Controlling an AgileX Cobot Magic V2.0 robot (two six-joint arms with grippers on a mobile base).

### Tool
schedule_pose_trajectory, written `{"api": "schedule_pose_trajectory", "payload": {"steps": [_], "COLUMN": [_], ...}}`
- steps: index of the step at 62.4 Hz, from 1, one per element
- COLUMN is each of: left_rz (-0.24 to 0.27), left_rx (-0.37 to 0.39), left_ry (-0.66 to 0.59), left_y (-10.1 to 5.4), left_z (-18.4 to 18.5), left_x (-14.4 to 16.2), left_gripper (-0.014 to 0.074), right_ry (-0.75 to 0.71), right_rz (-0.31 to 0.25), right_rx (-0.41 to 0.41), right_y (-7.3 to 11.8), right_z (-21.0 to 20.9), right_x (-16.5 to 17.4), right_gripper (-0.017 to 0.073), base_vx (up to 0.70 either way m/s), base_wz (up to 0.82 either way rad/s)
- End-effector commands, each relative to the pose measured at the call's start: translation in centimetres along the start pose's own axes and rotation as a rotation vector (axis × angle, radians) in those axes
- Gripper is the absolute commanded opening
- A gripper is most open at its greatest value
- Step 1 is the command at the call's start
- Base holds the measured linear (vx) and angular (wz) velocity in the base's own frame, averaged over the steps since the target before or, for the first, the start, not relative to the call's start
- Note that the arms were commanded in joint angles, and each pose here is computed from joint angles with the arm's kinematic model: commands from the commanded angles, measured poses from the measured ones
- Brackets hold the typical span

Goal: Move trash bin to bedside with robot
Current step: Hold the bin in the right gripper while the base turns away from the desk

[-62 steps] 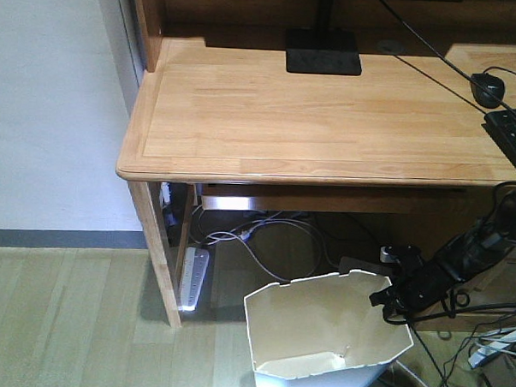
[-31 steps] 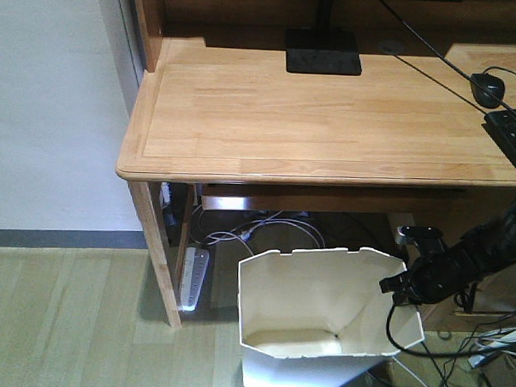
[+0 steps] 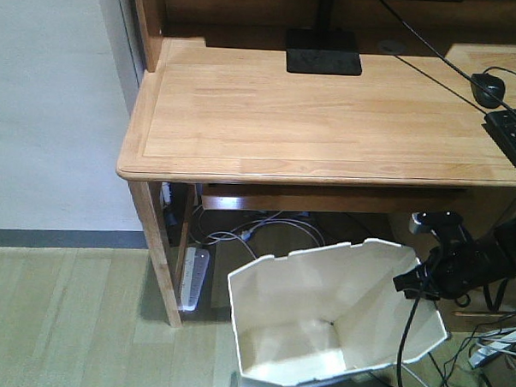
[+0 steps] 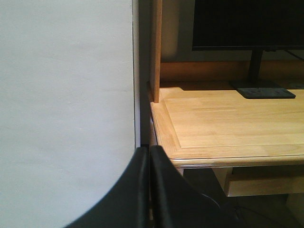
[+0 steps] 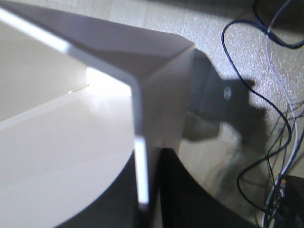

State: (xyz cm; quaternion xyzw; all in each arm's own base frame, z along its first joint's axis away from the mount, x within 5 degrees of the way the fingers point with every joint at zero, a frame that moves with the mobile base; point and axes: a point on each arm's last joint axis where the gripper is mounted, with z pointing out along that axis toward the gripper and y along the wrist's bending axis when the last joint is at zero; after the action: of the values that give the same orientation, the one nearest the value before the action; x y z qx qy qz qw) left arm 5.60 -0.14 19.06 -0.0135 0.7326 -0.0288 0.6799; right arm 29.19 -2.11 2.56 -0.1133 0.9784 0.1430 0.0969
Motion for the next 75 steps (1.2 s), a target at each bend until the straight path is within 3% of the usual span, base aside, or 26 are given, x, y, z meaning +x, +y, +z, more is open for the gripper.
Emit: {"api": "schedule_pose_trajectory", "payload": {"steps": [1, 75], "left_rz": [-0.012, -0.012], "left_rx": [0.009, 0.009], "left_ry": [-0.060, -0.060], "left_y": [-0.02, -0.02], "left_z": [0.07, 0.07], "left_x": [0.17, 0.17], "left_gripper": [-0.0006, -0.0006], "right_ry": [-0.084, -0.084], "right_rz": [0.036, 0.036], "right_rx": [-0.091, -0.092], "right_y": [1.27, 1.28], "right_z": [-2.36, -2.36], "right_x": [-1.54, -1.54], "right_gripper": [-0.0006, -0.0006], "base_vx": [0.00, -0.01], "base_wz": [0.00, 0.05]}}
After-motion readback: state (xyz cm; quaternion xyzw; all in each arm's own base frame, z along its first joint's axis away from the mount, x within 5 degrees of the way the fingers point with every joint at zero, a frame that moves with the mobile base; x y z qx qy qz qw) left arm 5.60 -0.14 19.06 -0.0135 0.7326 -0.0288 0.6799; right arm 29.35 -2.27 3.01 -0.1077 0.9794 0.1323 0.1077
